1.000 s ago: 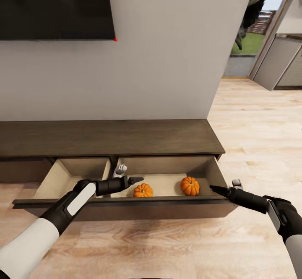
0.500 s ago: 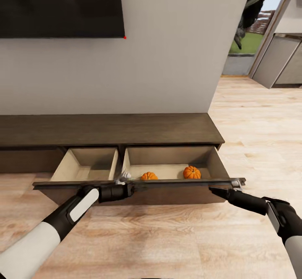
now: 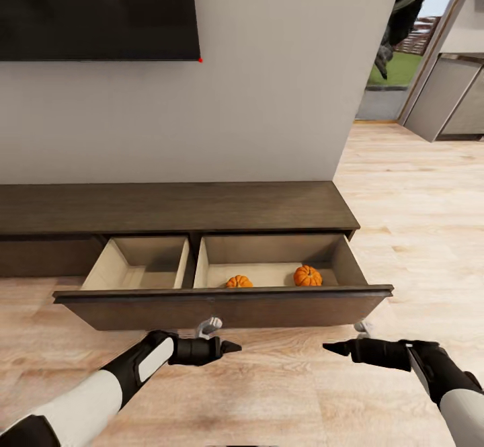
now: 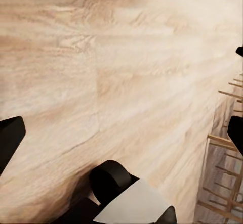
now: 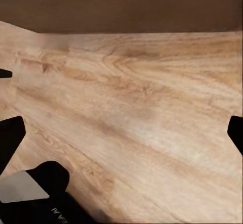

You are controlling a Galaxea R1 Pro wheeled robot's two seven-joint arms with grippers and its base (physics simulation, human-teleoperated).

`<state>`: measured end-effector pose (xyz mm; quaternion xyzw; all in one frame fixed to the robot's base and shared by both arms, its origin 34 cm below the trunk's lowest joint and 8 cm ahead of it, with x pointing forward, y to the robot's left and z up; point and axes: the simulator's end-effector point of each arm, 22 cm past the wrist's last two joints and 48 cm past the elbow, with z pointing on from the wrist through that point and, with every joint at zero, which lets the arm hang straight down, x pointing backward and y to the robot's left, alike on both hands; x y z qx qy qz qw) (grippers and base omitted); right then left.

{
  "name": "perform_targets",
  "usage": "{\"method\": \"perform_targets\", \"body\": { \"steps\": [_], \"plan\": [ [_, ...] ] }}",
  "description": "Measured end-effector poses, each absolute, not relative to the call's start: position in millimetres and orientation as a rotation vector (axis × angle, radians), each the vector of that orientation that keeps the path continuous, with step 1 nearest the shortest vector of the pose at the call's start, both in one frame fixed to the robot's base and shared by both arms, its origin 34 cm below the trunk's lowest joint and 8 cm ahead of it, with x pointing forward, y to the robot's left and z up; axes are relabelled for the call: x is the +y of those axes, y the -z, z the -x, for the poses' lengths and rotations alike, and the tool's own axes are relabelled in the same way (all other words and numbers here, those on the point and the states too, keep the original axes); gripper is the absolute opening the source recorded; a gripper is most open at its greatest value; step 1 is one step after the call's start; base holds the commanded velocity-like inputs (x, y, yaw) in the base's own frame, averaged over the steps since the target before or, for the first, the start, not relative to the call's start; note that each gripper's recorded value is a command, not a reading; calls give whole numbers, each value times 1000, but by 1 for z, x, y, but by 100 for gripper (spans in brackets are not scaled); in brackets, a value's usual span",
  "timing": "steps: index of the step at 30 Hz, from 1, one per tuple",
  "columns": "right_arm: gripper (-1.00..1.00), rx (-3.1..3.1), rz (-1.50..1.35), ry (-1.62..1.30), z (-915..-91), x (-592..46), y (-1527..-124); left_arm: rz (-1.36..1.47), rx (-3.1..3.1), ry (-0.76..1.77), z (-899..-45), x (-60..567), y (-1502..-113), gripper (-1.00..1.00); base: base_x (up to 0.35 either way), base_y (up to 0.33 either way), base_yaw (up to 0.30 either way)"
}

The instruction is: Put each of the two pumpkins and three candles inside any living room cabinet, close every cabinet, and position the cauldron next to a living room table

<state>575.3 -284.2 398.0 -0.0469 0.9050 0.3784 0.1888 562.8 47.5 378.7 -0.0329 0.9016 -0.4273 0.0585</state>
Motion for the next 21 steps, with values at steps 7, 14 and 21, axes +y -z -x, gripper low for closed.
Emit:
{"method": "perform_targets", "body": {
  "steps": [7, 14, 21],
  "plan": [
    [100, 2555, 182, -675, -556, -274, -317, 13, 2660, 907, -548, 71, -311, 100, 0, 0, 0],
    [100, 2459, 161, -402, -572, -262, -299, 51, 2638, 634, -559, 104, -292, 100, 0, 0, 0],
    [100, 2393, 241, -120, -584, -245, -294, 99, 2583, 416, -573, 129, -287, 100, 0, 0, 0]
  ]
}}
